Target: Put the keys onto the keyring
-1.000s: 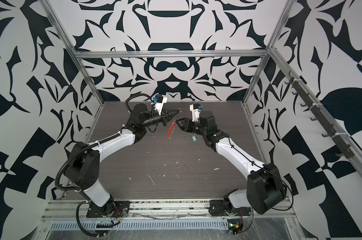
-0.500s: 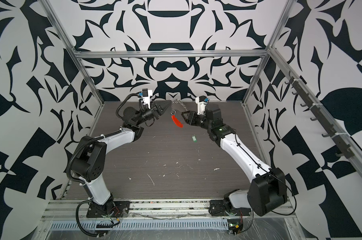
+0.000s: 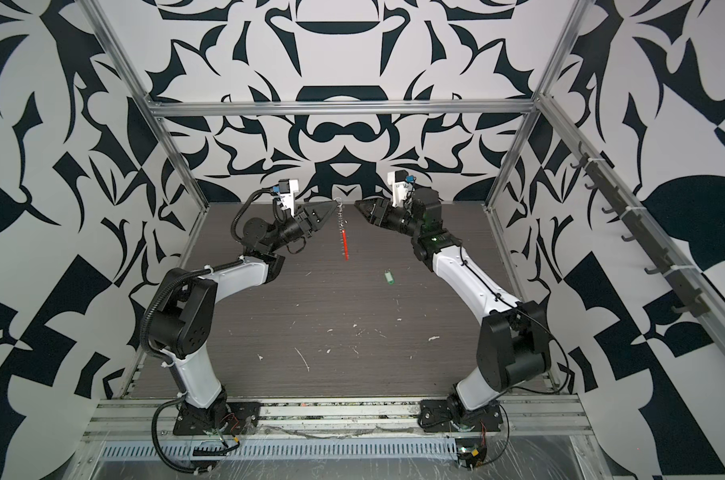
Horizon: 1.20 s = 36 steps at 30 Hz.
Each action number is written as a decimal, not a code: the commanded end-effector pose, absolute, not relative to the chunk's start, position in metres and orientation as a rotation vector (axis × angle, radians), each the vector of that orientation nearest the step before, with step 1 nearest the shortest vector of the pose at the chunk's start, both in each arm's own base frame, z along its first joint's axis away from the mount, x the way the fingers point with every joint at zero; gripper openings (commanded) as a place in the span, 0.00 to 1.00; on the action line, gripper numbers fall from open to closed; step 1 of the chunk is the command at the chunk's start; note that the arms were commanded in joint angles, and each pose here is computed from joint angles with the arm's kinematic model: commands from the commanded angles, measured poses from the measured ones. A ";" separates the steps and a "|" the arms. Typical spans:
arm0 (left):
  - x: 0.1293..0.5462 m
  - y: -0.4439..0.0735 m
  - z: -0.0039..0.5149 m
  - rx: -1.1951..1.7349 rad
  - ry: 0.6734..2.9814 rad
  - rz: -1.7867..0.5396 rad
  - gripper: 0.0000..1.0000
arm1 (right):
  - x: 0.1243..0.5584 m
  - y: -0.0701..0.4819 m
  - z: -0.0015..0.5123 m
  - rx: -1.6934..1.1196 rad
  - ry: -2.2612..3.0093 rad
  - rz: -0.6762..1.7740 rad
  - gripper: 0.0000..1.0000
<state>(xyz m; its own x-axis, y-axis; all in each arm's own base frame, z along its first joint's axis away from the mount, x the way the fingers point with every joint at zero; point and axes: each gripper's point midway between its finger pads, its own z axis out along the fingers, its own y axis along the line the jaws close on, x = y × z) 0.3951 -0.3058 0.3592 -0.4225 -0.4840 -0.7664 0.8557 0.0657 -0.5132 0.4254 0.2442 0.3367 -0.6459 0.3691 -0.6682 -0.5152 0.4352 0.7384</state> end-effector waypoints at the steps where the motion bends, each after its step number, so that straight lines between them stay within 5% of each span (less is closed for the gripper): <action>1: 0.386 -0.296 0.390 0.407 1.173 -1.595 0.00 | 0.408 0.250 0.398 -0.233 1.660 1.426 0.49; 36: 0.427 -0.299 0.378 -0.140 1.479 -1.655 0.00 | 0.435 0.266 0.381 -0.011 1.804 1.555 0.35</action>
